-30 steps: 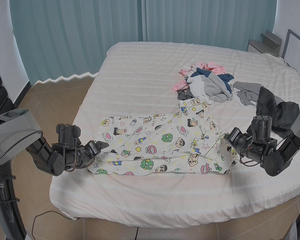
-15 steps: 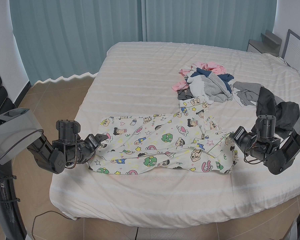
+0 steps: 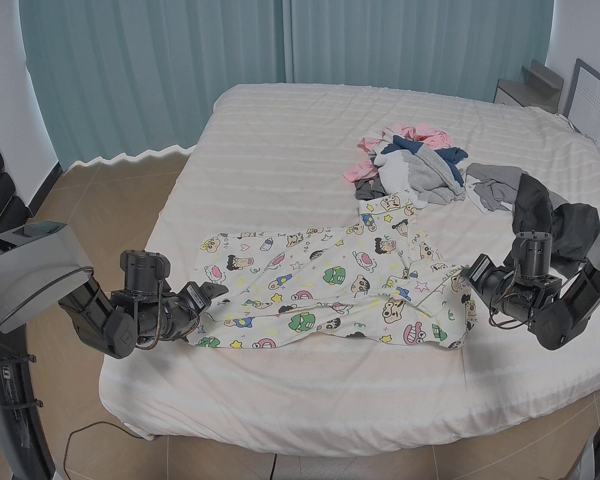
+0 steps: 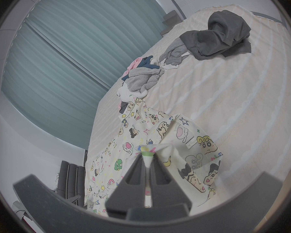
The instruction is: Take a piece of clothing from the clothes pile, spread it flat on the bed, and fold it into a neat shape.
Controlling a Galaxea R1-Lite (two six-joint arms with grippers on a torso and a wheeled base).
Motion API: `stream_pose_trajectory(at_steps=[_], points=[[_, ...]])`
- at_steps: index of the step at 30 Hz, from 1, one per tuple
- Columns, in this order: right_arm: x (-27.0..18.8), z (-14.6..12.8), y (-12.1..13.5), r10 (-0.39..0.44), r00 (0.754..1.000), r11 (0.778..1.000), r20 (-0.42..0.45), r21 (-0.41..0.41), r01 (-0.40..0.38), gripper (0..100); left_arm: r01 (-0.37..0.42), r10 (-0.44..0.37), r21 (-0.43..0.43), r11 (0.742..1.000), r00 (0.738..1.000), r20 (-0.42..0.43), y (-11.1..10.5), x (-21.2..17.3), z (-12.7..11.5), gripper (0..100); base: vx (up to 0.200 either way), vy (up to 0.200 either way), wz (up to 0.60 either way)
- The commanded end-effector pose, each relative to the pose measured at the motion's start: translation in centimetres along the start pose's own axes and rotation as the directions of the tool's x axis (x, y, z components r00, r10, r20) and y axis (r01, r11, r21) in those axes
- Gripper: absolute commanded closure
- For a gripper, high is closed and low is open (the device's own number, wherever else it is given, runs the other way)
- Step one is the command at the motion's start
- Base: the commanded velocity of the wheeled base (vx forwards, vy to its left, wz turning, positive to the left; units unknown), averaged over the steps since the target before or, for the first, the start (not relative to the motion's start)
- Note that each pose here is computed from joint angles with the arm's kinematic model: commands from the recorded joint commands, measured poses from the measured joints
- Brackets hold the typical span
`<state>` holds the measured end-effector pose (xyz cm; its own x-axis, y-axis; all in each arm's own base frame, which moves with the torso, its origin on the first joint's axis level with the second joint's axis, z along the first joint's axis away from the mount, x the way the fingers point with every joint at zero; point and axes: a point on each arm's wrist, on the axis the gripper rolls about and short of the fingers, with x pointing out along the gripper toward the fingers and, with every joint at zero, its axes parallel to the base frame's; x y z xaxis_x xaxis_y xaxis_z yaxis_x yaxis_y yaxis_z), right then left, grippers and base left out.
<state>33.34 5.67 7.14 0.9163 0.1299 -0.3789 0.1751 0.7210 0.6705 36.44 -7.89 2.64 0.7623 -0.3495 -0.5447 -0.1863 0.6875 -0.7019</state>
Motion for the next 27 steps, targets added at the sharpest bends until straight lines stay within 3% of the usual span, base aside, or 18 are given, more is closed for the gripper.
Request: stream_pose_trajectory(at_steps=[1,6,9,16,27], points=[[-0.1,0.0,0.0,-0.002,1.000,1.000,-0.001,-0.001,0.002,100,0.021,-0.021,0.012,1.000,1.000,0.003,-0.8,0.0,-0.1,0,0.000,0.000,0.00],[-0.1,-0.2,-0.1,-0.005,1.000,1.000,-0.008,-0.002,0.005,100,0.050,-0.054,0.043,0.998,0.995,0.088,-2.4,-1.0,1.4,0,0.000,0.000,0.00],[-0.1,-0.3,-0.1,-0.005,1.000,1.000,-0.008,-0.003,0.005,100,0.042,-0.054,0.107,0.993,0.991,0.118,-2.9,-1.8,1.6,0,0.000,0.000,0.00],[-0.2,-0.6,0.0,-0.004,1.000,1.000,-0.017,-0.004,0.004,100,0.032,-0.039,0.115,0.993,0.997,0.059,-2.8,-2.0,-0.2,0,0.000,0.000,0.00],[-0.3,-0.5,0.1,-0.001,1.000,1.000,-0.016,-0.005,0.001,100,-0.046,0.046,0.054,0.997,0.999,0.002,-0.2,1.2,-2.0,0,0.000,0.000,0.00]])
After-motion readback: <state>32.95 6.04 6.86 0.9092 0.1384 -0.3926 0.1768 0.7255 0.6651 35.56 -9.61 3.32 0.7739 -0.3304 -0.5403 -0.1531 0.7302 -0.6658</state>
